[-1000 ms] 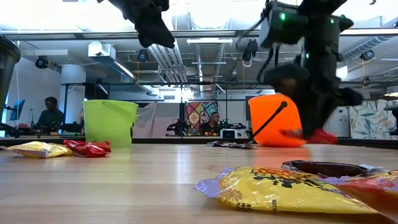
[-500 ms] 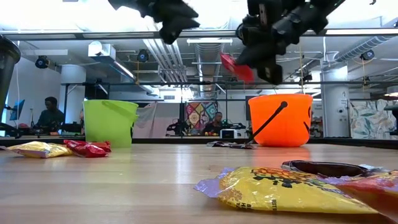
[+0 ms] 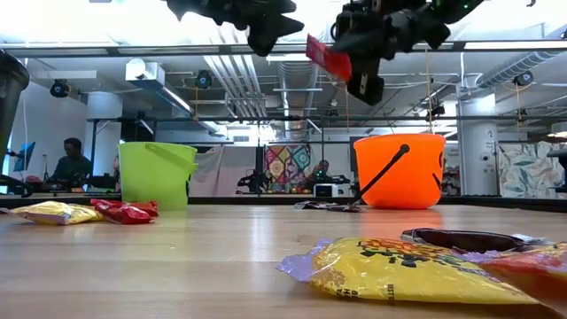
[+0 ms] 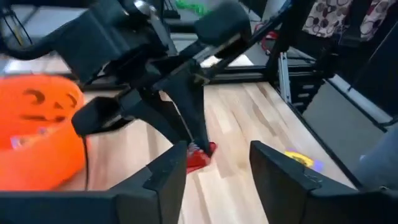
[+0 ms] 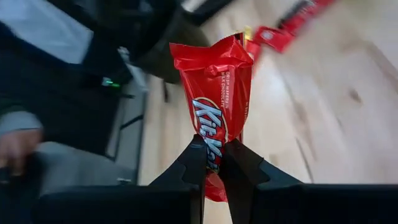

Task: Sort candy by brand, put in halloween buckets
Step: Put the red candy into the black bucket

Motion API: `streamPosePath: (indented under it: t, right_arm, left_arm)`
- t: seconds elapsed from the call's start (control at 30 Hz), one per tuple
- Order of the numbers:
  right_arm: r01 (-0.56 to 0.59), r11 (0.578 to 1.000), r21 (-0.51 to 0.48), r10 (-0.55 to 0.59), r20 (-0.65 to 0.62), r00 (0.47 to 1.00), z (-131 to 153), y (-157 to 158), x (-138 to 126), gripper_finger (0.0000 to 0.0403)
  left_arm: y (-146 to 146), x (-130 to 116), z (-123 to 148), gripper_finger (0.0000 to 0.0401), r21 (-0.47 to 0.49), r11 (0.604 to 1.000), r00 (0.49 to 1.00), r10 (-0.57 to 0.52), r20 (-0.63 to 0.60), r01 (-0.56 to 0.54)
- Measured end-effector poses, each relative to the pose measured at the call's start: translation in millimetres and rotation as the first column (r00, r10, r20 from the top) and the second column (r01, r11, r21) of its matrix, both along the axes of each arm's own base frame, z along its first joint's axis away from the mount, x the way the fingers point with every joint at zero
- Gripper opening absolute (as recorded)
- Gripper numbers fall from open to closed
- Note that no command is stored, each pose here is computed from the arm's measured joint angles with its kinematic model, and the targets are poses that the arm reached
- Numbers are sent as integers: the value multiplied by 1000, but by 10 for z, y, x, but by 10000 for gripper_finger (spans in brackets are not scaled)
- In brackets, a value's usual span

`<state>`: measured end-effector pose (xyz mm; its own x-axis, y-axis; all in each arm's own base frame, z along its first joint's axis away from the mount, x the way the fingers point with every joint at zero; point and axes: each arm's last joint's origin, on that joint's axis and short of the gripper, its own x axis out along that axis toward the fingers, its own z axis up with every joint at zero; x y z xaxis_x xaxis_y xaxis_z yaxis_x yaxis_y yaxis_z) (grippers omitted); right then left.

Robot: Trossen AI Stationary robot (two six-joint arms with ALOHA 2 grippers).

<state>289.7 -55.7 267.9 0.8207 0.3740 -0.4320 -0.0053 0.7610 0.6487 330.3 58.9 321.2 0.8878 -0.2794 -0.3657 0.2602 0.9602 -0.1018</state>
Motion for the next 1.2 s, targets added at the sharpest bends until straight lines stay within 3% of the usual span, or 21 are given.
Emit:
streamPosePath:
  t: [0.27, 0.47, 0.77, 1.0, 1.2]
  right_arm:
    - [-117, 990, 79, 110, 87, 990, 264, -72, 57, 29]
    - [-184, 975, 125, 175, 79, 981, 253, -59, 181, 29]
    - [-191, 972, 134, 182, 80, 980, 223, -121, 207, 29]
    - [-179, 974, 136, 170, 78, 982, 218, -159, 196, 29]
    - [-146, 977, 157, 140, 51, 989, 205, -211, 173, 29]
  left_arm:
    - [37, 128, -28, 188, 48, 998, 998, 38, 58, -41]
    - [13, 184, -51, 178, 17, 1000, 996, -24, 82, 23]
    - [11, 198, -83, 121, -57, 998, 998, -35, 55, 39]
    - [23, 189, -84, 17, -62, 997, 998, -32, 48, 35]
    - [36, 148, -68, 7, -65, 998, 1000, -12, 24, 13]
